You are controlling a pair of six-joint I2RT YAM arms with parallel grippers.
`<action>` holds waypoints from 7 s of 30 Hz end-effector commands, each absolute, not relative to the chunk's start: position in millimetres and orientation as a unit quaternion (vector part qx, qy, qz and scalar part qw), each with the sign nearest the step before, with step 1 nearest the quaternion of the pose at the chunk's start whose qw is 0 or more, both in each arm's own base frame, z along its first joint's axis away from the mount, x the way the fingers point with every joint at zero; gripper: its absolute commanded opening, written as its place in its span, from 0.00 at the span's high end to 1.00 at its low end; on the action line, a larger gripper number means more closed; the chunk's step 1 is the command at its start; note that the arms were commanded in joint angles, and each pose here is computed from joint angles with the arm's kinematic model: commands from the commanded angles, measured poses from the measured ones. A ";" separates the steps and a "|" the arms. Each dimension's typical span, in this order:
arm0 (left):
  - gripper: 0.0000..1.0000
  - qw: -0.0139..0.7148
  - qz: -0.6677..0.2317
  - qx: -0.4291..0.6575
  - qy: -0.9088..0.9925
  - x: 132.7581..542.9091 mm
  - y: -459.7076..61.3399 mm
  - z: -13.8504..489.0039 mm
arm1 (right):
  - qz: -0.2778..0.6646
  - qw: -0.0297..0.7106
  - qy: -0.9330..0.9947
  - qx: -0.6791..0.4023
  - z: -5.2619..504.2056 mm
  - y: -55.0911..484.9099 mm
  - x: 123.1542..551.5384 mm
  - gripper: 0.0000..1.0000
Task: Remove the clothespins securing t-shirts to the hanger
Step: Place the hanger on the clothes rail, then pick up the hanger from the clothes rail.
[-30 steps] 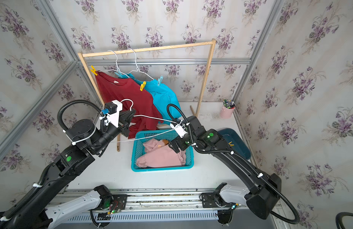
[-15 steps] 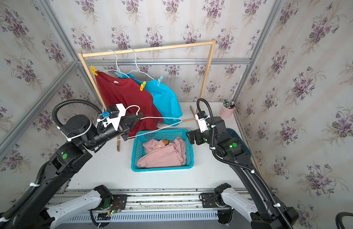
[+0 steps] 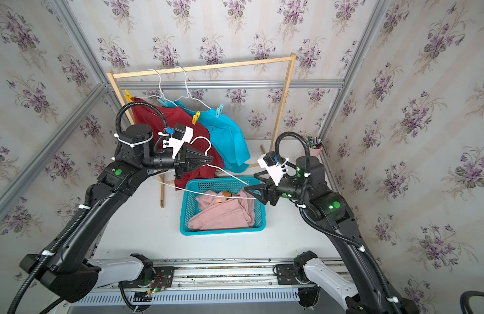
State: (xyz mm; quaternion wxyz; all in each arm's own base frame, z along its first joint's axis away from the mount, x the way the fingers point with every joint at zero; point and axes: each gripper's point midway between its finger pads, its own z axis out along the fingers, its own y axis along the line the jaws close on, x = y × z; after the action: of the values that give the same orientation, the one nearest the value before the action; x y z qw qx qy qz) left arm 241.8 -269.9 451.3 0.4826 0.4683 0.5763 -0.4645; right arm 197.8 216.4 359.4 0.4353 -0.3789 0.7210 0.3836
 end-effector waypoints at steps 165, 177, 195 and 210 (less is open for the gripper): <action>0.21 0.548 -0.242 0.182 0.780 312.5 -179.6 378.0 | 0.283 0.612 0.706 -0.218 493.6 232.3 293.9 0.29; 0.21 0.505 -0.280 0.188 0.795 292.4 -185.8 352.3 | 0.183 0.563 0.755 -0.281 448.2 293.9 355.0 0.23; 0.21 0.502 -0.286 0.228 0.783 300.4 -200.0 359.4 | 0.182 0.569 0.748 -0.289 486.1 294.9 372.7 0.48; 0.21 0.498 -0.279 0.238 0.786 294.8 -197.4 348.1 | 0.251 0.489 0.766 -0.334 443.2 321.0 407.4 0.83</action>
State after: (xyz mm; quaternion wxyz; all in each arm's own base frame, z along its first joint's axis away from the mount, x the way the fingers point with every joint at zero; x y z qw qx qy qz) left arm 293.8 -198.4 345.5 0.4890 0.2356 0.7907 -0.2833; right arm 420.8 307.3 438.3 0.4995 -0.3076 0.7822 0.2101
